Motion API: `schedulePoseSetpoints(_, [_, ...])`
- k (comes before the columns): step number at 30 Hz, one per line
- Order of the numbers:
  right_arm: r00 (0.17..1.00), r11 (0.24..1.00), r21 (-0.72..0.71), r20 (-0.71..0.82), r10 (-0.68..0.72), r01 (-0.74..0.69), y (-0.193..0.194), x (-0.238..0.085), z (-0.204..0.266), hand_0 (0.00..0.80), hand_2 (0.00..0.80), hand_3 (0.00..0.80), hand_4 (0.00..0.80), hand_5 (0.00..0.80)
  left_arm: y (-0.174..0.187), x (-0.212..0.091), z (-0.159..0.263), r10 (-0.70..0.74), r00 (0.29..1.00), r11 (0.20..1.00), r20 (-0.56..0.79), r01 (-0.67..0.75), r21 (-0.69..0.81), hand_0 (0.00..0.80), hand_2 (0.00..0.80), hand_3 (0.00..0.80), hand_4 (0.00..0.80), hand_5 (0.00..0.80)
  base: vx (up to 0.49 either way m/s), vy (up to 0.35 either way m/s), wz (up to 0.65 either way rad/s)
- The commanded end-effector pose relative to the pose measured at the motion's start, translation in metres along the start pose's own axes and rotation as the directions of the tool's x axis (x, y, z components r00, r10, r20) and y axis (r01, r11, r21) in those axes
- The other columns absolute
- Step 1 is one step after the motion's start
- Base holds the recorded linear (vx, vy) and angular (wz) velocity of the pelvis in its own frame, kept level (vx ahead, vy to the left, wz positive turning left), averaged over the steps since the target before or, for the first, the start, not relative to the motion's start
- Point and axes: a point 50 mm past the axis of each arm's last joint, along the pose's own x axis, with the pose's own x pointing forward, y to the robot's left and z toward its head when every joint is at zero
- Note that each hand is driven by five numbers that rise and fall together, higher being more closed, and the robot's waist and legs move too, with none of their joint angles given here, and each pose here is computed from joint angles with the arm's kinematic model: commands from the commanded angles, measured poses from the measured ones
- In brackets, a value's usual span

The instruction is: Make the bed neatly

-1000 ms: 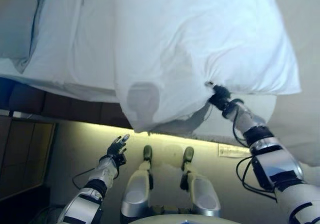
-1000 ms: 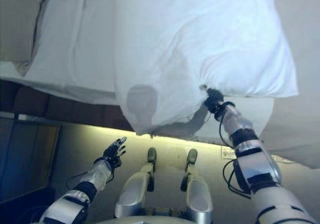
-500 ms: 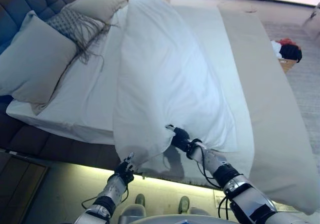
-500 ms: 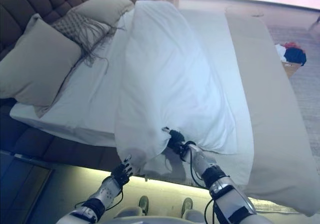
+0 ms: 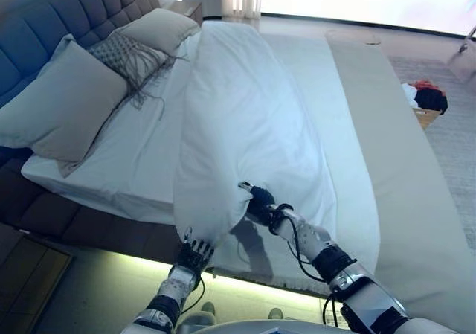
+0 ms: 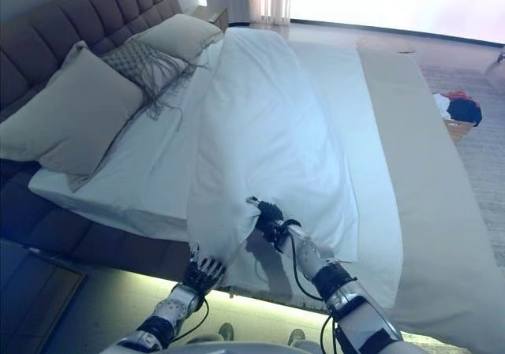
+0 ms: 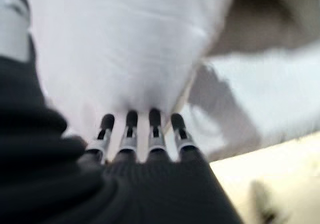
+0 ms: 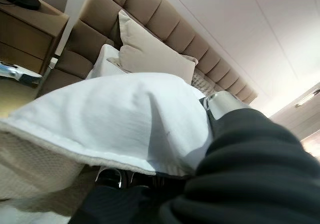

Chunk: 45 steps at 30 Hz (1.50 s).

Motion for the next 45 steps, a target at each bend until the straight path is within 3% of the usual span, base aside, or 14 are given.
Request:
schedulePoseSetpoints(1, [0.925, 0.931, 0.036, 0.134, 0.355, -0.363, 0.082, 0.003, 0.022, 0.800, 0.800, 0.800, 0.800, 0.800, -0.014, 0.006, -0.014, -0.026, 0.998, 0.982, -0.065, 0.014, -0.187, 0.000, 0.000, 0.000, 0.000, 0.000, 0.076, -0.019, 0.03])
schedulePoseSetpoints(7, [0.897, 0.908, 0.045, 0.183, 0.402, -0.416, 0.087, -0.007, 0.031, 0.800, 0.800, 0.800, 0.800, 0.800, -0.024, 0.009, -0.004, -0.013, 0.999, 0.941, -0.038, -0.001, -0.340, 0.000, 0.000, 0.000, 0.000, 0.000, 0.016, -0.108, 0.02])
schedulePoseSetpoints(13, [0.848, 0.874, 0.008, 0.247, 0.469, -0.486, 0.097, -0.016, 0.042, 0.800, 0.800, 0.800, 0.800, 0.800, -0.055, 0.011, 0.013, -0.040, 0.999, 0.946, -0.013, 0.034, -0.323, 0.000, 0.000, 0.000, 0.000, 0.000, -0.068, -0.247, -0.02])
schedulePoseSetpoints(19, [0.845, 0.871, 0.015, 0.253, 0.472, -0.491, 0.093, -0.018, 0.049, 0.800, 0.800, 0.800, 0.800, 0.800, -0.055, 0.011, -0.009, -0.001, 0.990, 0.961, -0.139, -0.038, -0.273, 0.000, 0.000, 0.000, 0.000, 0.000, 0.022, -0.067, -0.06])
schedulePoseSetpoints(26, [0.852, 0.876, 0.008, 0.237, 0.466, -0.482, 0.094, -0.015, 0.047, 0.800, 0.800, 0.800, 0.800, 0.800, -0.067, 0.008, -0.045, -0.040, 0.960, 0.984, -0.278, -0.010, -0.176, 0.000, 0.000, 0.000, 0.000, 0.000, 0.002, -0.001, -0.01])
schedulePoseSetpoints(36, [0.855, 0.881, -0.001, 0.242, 0.458, -0.472, 0.100, -0.012, 0.050, 0.800, 0.800, 0.800, 0.800, 0.800, -0.038, 0.002, -0.078, 0.132, 0.888, 0.983, -0.442, -0.174, -0.057, 0.000, 0.000, 0.000, 0.000, 0.000, -0.001, -0.002, -0.01])
schedulePoseSetpoints(40, [0.854, 0.883, -0.019, 0.247, 0.458, -0.468, 0.106, -0.011, 0.053, 0.800, 0.800, 0.800, 0.800, 0.800, -0.043, 0.001, -0.084, 0.063, 0.890, 0.992, -0.452, -0.105, -0.069, 0.000, 0.000, 0.000, 0.000, 0.000, 0.000, 0.000, 0.00])
schedulePoseSetpoints(45, [0.860, 0.891, -0.034, 0.250, 0.445, -0.452, 0.104, -0.011, 0.057, 0.800, 0.800, 0.800, 0.800, 0.800, -0.070, 0.006, -0.071, -0.142, 0.938, 0.983, -0.316, 0.098, -0.153, 0.000, 0.000, 0.000, 0.000, 0.000, 0.000, 0.000, 0.00])
